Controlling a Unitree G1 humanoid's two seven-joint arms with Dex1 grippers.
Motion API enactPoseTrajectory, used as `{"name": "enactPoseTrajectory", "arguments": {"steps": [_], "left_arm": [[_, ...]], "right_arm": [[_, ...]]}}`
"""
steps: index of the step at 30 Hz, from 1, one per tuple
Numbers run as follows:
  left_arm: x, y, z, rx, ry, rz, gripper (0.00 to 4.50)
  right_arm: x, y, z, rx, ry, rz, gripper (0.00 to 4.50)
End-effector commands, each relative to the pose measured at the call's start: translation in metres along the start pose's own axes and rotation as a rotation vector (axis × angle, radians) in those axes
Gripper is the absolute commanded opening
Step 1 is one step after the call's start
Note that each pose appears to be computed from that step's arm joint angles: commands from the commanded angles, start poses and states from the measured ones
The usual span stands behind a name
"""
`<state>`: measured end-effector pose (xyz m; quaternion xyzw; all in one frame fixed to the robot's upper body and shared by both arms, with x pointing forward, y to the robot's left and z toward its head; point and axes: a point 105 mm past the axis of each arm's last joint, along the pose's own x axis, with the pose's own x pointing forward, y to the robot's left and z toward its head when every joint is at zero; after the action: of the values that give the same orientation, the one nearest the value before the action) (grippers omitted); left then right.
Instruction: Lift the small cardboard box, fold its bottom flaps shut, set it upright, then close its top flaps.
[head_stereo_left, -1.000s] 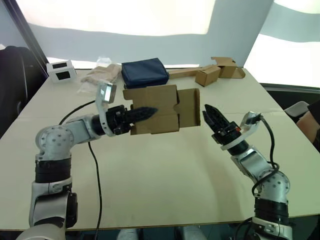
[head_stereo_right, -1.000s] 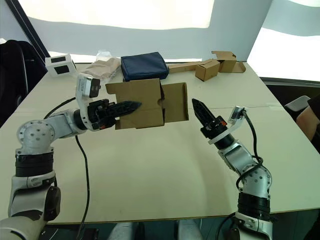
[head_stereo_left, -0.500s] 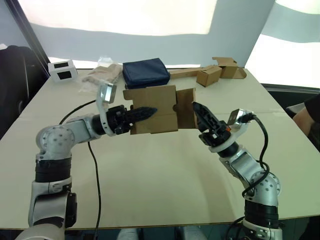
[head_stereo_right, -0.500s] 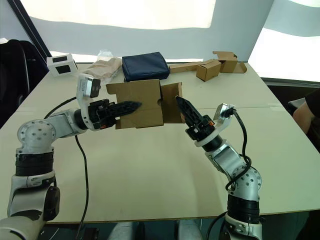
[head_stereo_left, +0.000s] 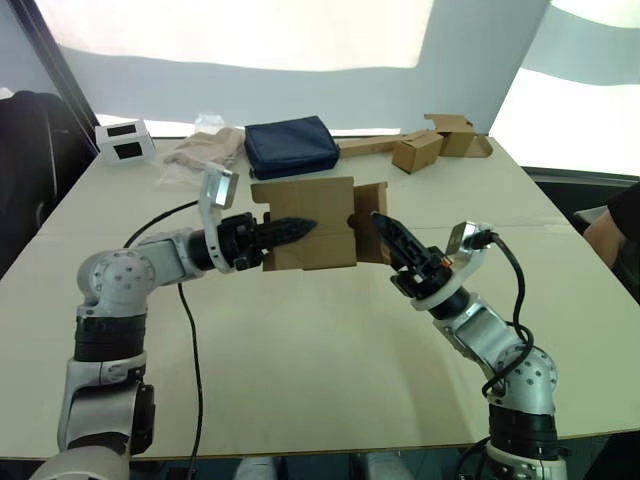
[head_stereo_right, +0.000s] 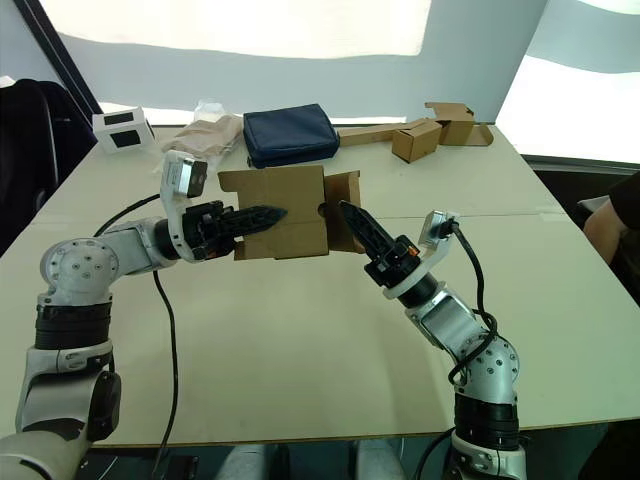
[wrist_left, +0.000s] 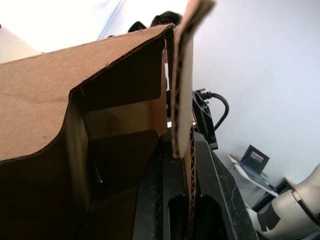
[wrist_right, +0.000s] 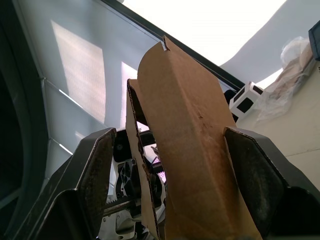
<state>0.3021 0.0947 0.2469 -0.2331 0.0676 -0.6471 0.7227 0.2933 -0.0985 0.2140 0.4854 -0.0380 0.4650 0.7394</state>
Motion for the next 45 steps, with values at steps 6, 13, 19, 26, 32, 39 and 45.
{"name": "enactPoseTrajectory", "arguments": {"steps": [6, 13, 19, 26, 32, 39, 45], "left_arm": [[0.0016, -0.007, 0.0117, 0.059, -0.021, -0.023, 0.0], [0.0012, -0.0065, 0.0123, 0.062, -0.021, -0.02, 0.0], [0.0024, -0.0046, 0.0125, 0.062, -0.023, -0.018, 0.0], [0.0031, -0.0048, 0.0118, 0.062, -0.022, -0.024, 0.0], [0.0043, -0.0057, 0.0117, 0.062, -0.021, -0.029, 0.0], [0.0037, -0.0055, 0.0114, 0.059, -0.021, -0.025, 0.0], [0.0034, -0.0058, 0.011, 0.059, -0.019, -0.025, 0.0]], "right_arm": [[0.0012, 0.0128, 0.0055, -0.044, -0.014, 0.043, 2.65], [-0.0008, 0.0145, 0.007, -0.053, -0.017, 0.043, 2.65], [-0.0025, 0.0169, 0.0081, -0.056, -0.03, 0.046, 2.65], [-0.0036, 0.0165, 0.0068, -0.066, -0.023, 0.039, 1.59], [-0.0023, 0.0122, 0.0017, -0.117, 0.012, 0.002, 1.59], [-0.0009, 0.0104, 0.006, -0.163, -0.005, -0.017, 1.59], [-0.001, 0.0113, 0.0087, -0.178, -0.016, -0.02, 1.59]]}}
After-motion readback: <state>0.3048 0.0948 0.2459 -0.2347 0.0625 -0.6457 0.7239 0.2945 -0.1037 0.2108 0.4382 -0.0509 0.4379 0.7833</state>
